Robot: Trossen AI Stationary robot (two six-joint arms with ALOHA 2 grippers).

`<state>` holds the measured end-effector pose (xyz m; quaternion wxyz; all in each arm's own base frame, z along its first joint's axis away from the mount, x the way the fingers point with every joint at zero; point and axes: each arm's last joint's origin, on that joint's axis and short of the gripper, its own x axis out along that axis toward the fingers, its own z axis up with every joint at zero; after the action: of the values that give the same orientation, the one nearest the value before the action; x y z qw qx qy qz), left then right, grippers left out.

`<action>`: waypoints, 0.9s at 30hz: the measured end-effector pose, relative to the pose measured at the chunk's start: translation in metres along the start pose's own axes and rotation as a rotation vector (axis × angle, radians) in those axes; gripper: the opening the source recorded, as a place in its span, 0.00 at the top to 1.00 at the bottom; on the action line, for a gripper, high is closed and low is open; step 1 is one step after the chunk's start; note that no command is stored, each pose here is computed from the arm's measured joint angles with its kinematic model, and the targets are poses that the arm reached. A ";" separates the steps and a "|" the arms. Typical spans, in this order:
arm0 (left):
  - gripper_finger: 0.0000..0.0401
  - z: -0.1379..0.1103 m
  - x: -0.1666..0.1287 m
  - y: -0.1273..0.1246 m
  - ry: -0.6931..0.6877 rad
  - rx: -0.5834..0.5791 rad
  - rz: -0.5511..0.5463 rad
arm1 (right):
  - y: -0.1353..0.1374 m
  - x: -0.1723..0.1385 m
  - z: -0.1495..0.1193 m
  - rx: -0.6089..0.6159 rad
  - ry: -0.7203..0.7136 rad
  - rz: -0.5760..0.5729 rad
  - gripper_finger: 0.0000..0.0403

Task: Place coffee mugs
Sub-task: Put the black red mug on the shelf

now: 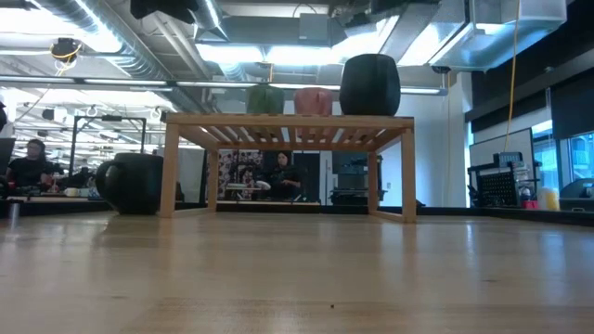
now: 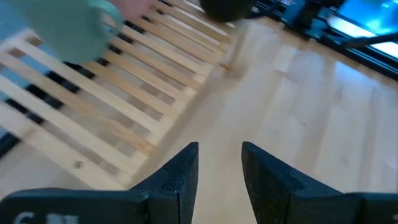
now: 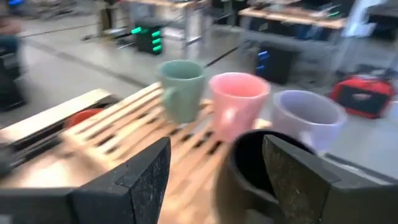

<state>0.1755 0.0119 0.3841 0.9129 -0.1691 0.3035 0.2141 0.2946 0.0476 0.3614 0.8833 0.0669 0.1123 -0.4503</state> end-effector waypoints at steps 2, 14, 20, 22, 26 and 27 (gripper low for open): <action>0.71 -0.001 0.000 -0.001 0.020 0.000 -0.041 | 0.005 -0.010 0.008 0.016 0.024 0.083 0.39; 0.69 -0.025 0.018 -0.044 0.357 0.097 -0.365 | 0.034 -0.053 -0.035 -0.061 0.227 0.426 0.39; 0.69 -0.064 0.013 -0.085 0.540 0.247 -0.386 | 0.034 -0.064 -0.064 -0.022 0.281 0.429 0.39; 0.69 -0.077 0.010 -0.097 0.576 0.293 -0.381 | 0.034 -0.065 -0.069 -0.011 0.291 0.428 0.39; 0.69 -0.102 0.007 -0.118 0.629 0.359 -0.345 | 0.033 -0.065 -0.076 -0.005 0.311 0.425 0.39; 0.69 -0.108 0.007 -0.122 0.646 0.374 -0.328 | 0.033 -0.065 -0.076 -0.004 0.310 0.426 0.39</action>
<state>0.1890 -0.1375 0.3201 0.8078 -0.1050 0.5772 -0.0574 0.2734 0.1342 0.3056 0.9304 0.1557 0.2307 -0.2385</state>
